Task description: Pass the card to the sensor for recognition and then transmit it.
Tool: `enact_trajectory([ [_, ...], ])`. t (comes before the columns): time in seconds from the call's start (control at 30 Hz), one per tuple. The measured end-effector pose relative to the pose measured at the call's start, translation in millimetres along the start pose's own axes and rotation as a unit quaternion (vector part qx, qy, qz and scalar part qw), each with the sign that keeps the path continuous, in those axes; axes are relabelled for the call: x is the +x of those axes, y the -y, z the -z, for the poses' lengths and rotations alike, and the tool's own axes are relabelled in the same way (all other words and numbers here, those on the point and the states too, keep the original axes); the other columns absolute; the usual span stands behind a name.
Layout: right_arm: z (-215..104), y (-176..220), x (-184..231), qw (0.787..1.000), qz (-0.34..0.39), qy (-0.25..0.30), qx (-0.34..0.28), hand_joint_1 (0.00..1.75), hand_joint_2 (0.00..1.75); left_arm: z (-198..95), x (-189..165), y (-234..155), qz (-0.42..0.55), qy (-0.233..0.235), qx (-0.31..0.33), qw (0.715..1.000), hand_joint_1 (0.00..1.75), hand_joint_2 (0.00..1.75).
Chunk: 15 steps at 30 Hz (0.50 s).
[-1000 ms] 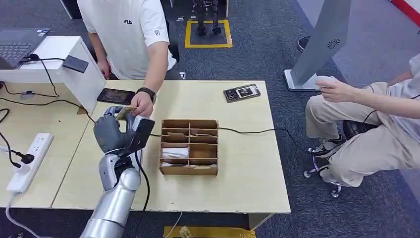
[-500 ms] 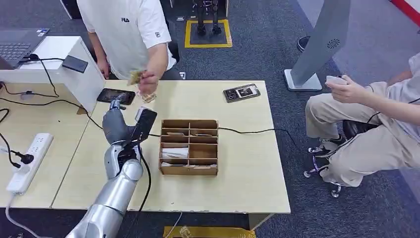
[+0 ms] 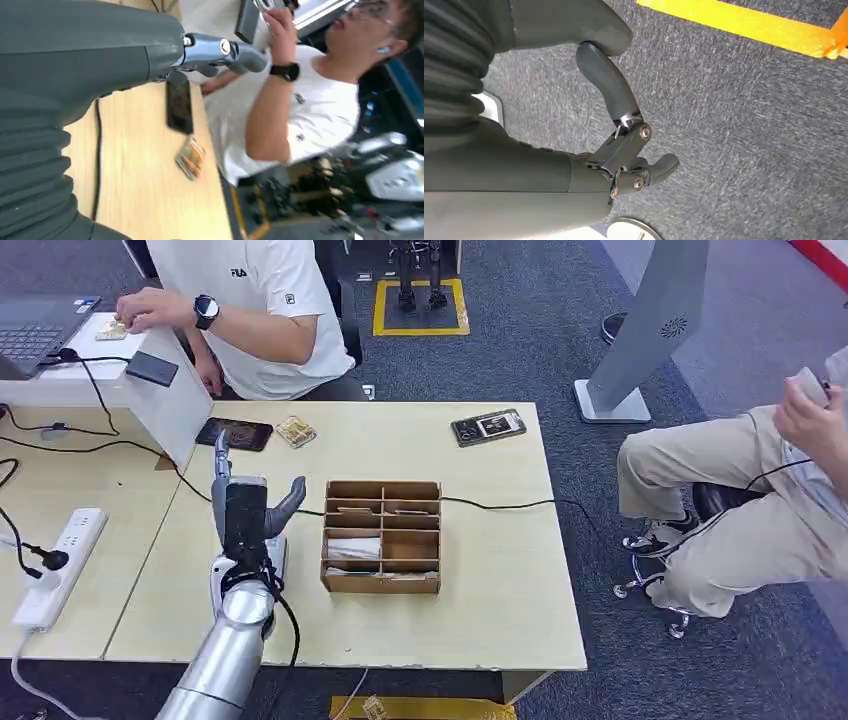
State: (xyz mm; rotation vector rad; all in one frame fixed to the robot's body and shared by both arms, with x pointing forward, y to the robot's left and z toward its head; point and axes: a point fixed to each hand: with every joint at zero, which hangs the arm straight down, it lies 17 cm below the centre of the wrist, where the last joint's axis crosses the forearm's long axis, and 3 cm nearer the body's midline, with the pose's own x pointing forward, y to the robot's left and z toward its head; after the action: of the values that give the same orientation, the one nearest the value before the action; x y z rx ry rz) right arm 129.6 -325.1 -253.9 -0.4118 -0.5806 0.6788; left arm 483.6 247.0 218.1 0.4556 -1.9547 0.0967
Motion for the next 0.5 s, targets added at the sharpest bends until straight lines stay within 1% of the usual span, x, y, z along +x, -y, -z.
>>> enact_trajectory([
  [0.13,-1.1,-1.3,-0.1,1.0,0.009,0.0,-0.001,0.0,1.75,-26.7,36.0,19.2,-0.073,0.037,-0.055,0.995,0.0,1.75],
  [0.17,-1.6,-1.9,-0.8,1.0,0.01,-0.001,-0.001,0.0,1.75,-34.0,49.2,24.8,-0.088,0.054,-0.071,0.992,0.0,1.75],
  [0.33,-2.2,-2.1,-0.8,1.0,0.016,0.001,-0.002,0.0,1.75,-66.8,91.2,42.0,-0.147,0.096,-0.126,0.976,0.0,1.75],
  [0.5,-3.2,-4.5,-1.9,1.0,0.018,0.0,0.002,0.0,1.75,-97.7,120.0,61.7,-0.178,0.132,-0.191,0.956,0.0,1.75],
])
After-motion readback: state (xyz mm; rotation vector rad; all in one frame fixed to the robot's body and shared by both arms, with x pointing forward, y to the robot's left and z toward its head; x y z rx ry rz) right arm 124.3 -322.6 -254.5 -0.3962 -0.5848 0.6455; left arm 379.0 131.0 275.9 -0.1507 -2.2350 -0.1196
